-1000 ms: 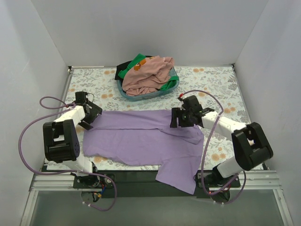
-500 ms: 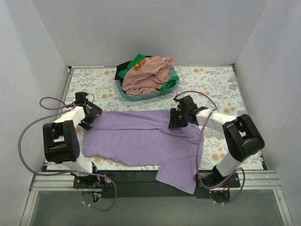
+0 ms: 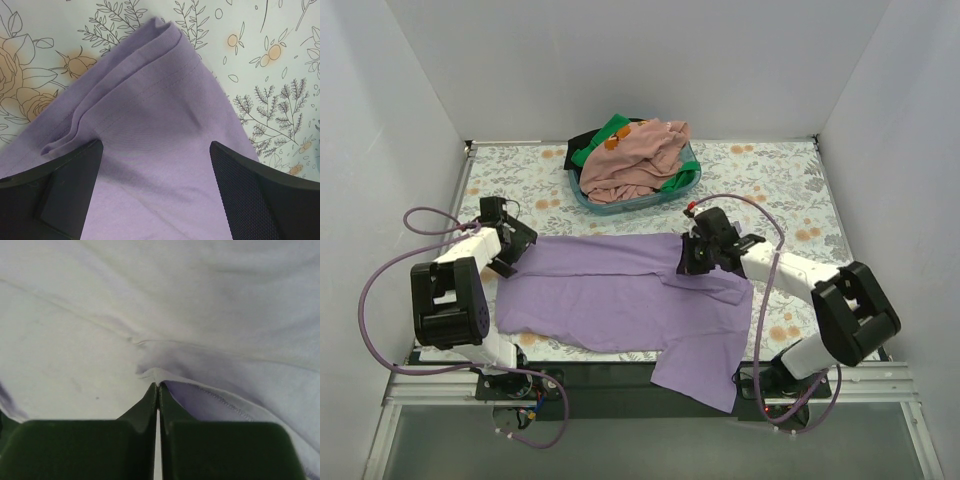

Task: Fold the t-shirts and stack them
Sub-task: Fold the tshirt

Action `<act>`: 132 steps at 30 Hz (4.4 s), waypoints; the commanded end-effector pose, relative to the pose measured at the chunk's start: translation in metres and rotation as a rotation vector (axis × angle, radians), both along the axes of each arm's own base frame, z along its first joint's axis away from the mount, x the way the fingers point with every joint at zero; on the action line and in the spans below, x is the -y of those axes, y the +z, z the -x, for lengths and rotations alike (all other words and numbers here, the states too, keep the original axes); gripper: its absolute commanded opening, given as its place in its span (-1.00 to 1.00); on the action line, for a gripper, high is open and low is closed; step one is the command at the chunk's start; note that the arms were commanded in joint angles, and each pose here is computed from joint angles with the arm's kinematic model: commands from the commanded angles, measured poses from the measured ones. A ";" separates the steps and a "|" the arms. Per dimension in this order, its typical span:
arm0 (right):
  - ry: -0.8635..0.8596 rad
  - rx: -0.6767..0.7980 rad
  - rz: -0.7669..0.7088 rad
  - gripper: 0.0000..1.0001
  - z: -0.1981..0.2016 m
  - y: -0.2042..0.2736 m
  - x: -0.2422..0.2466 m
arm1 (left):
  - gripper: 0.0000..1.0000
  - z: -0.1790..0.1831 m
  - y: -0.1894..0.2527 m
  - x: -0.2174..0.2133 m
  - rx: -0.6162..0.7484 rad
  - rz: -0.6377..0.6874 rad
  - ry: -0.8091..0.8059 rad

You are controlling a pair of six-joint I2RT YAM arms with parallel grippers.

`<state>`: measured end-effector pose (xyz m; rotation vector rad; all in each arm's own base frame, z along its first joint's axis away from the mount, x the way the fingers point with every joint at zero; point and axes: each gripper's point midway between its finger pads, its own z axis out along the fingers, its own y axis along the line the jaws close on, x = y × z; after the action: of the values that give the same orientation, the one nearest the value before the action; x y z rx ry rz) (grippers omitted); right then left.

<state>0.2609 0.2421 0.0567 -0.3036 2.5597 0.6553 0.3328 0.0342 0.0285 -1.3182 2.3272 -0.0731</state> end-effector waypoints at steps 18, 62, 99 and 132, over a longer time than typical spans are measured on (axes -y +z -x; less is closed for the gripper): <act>-0.091 0.013 -0.005 0.06 0.121 -0.001 -0.046 | 0.78 0.019 0.004 -0.007 -0.075 -0.024 0.048; -0.100 -0.035 -0.064 0.97 0.126 0.041 0.055 | 0.80 0.024 0.016 -0.015 -0.090 -0.056 0.103; -0.269 -0.027 0.219 -0.31 -0.141 -0.025 0.127 | -0.49 -0.013 -0.039 -0.035 -0.264 -0.053 0.055; -0.465 0.233 0.115 0.97 -0.197 0.076 0.182 | 0.60 -0.081 0.058 -0.037 -0.007 -0.028 0.065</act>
<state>0.4848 0.0596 0.0845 0.1530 2.3968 0.2468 0.4466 0.0646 0.0421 -1.3272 2.3538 -0.0732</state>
